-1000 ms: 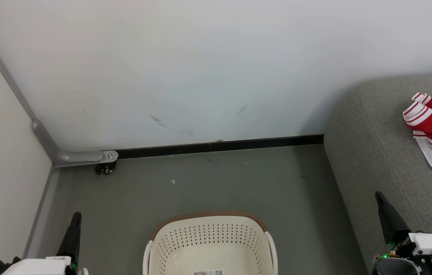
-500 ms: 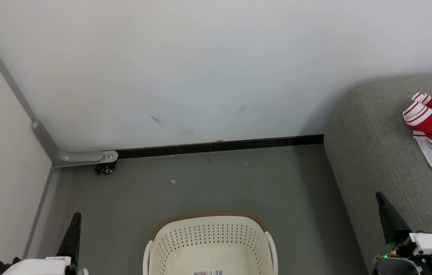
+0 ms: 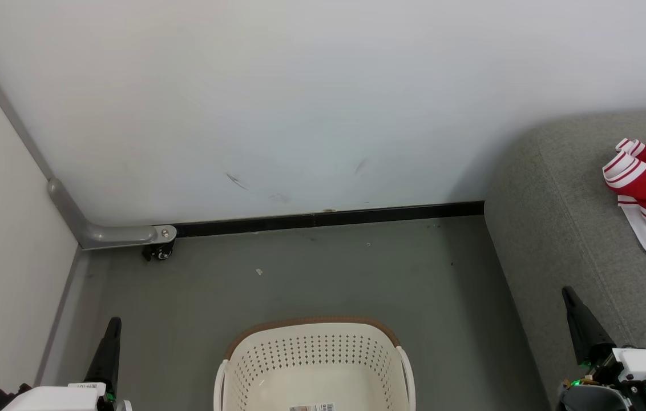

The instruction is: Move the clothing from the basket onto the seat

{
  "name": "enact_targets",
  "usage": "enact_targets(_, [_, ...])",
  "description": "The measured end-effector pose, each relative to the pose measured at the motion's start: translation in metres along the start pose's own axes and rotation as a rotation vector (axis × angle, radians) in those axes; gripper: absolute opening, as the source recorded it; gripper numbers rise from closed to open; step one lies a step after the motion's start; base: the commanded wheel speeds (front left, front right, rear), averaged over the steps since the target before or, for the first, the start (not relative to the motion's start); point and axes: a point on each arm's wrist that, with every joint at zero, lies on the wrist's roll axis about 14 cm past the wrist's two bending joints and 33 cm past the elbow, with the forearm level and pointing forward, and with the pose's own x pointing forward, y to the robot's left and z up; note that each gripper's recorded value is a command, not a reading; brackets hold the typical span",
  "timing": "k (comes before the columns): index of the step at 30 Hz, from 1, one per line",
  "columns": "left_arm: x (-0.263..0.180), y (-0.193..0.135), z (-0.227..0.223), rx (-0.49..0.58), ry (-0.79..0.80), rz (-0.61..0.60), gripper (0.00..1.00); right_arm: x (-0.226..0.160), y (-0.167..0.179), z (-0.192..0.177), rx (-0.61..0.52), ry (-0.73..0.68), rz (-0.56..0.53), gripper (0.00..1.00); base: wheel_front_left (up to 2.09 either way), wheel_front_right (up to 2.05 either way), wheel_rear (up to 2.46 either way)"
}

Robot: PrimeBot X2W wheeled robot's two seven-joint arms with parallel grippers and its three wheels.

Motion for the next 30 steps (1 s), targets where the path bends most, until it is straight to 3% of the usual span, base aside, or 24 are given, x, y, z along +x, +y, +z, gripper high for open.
enact_targets(30, [0.0001,0.0005,0.0001,-0.001,0.001,0.002,0.0,-0.0001,-0.0002,0.0015,0.003,-0.006,0.0,0.0,0.0,0.0,0.0])
